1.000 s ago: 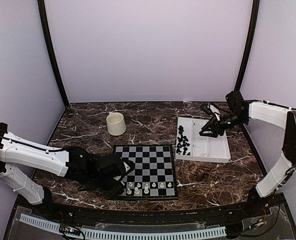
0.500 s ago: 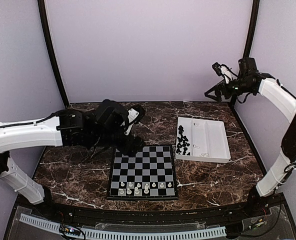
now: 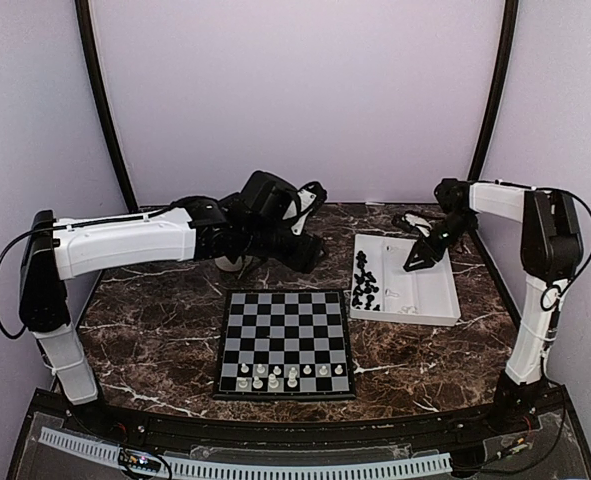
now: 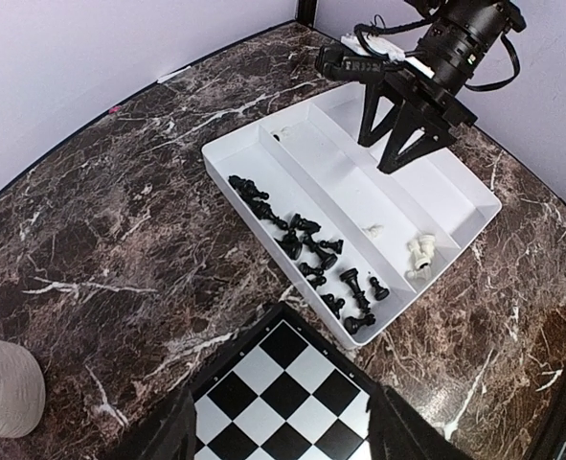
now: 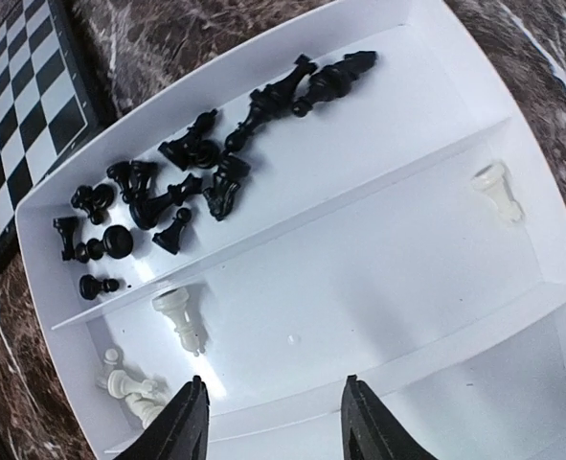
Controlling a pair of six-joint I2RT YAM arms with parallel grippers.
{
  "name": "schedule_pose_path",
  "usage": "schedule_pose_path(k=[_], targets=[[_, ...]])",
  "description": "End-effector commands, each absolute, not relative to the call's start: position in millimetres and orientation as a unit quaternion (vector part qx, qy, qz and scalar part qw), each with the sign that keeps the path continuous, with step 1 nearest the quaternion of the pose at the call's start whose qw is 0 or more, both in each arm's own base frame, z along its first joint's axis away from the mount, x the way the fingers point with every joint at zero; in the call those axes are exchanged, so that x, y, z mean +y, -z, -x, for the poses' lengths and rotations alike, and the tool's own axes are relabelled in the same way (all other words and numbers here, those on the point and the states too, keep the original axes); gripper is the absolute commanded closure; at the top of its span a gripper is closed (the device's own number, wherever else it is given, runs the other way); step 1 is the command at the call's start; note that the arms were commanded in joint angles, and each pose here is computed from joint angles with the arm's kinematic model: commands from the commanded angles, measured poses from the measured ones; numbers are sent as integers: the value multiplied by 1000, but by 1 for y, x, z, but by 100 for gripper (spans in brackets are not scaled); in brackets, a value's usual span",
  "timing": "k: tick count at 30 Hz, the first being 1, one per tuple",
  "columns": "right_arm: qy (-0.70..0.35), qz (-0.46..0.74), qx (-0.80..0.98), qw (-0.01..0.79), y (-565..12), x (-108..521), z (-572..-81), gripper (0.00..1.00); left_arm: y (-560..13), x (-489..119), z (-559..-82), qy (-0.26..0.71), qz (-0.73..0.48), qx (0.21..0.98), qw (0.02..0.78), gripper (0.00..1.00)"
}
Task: Set up the chess pieces on the board
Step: Pick up the bishop from the storage box.
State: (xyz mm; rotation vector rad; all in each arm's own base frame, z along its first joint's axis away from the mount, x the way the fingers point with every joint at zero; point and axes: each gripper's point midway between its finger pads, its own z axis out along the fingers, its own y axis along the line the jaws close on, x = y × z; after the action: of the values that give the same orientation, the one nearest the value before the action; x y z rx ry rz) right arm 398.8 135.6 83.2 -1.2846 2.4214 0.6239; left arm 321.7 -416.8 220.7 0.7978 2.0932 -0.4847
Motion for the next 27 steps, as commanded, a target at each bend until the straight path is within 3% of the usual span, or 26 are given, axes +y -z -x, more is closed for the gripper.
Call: schedule_pose_path(k=[1, 27], targets=[[-186, 537, 805, 170, -86, 148, -382, 52, -239, -425, -338, 221, -323, 816, 425, 36], [-155, 564, 800, 132, -31, 196, -364, 58, -229, -417, -347, 236, -301, 827, 412, 36]])
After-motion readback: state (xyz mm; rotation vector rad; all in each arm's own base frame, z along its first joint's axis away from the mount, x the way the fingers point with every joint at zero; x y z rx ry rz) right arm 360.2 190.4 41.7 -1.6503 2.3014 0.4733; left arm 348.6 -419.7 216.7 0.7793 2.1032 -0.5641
